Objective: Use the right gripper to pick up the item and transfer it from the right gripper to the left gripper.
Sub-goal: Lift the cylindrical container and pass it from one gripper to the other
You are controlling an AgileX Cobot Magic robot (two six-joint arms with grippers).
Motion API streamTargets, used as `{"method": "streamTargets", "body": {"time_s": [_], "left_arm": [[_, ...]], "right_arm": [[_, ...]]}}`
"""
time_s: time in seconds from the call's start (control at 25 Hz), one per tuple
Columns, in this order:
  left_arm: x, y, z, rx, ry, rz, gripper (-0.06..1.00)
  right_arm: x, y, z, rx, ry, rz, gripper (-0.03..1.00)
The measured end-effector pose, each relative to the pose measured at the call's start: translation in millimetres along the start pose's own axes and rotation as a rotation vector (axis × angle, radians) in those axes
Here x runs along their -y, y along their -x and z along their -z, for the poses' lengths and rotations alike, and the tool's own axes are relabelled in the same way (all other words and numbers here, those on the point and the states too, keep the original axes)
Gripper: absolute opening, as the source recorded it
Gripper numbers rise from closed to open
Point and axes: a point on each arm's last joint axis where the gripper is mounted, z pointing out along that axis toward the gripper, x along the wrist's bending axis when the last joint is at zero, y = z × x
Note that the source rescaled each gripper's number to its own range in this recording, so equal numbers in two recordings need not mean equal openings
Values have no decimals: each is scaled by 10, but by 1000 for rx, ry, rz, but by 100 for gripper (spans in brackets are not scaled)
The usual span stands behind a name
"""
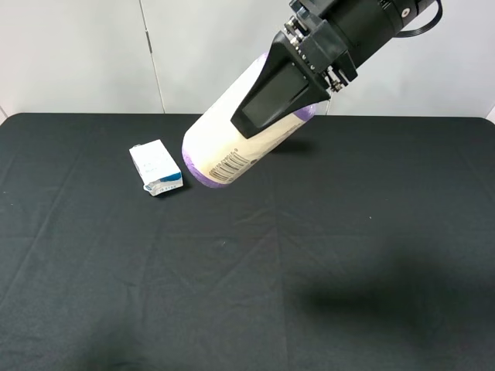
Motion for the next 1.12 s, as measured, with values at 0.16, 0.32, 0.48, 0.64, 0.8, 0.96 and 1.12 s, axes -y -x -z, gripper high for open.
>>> {"method": "streamTargets", "body": {"time_s": [0.16,0.32,0.48,0.64,0.8,0.96,1.12], "left_arm": [[-186,-14,-121,61,-7,-53,96],[-388,-9,-309,108,-3,-113,96],[-575,83,-562,180,-19,-201,96],[-774,254,-770,243,-3,-278,96],[-897,406,-962,281,7,-326,96],[-947,516,-1135,295,14,-354,96],[-1017,632,-1235,311,36,-385,96]], "right_arm": [[-5,5,0,5,5,-1,4],[-6,5,0,6,6,-5,4],[-7,6,0,6,8,-10,4],[-8,9,-4,6,8,-28,4],[-4,45,-44,-2,0,-43,4],[2,77,-82,-10,-8,-54,4],[-7,87,-106,-27,0,-67,4]]}}
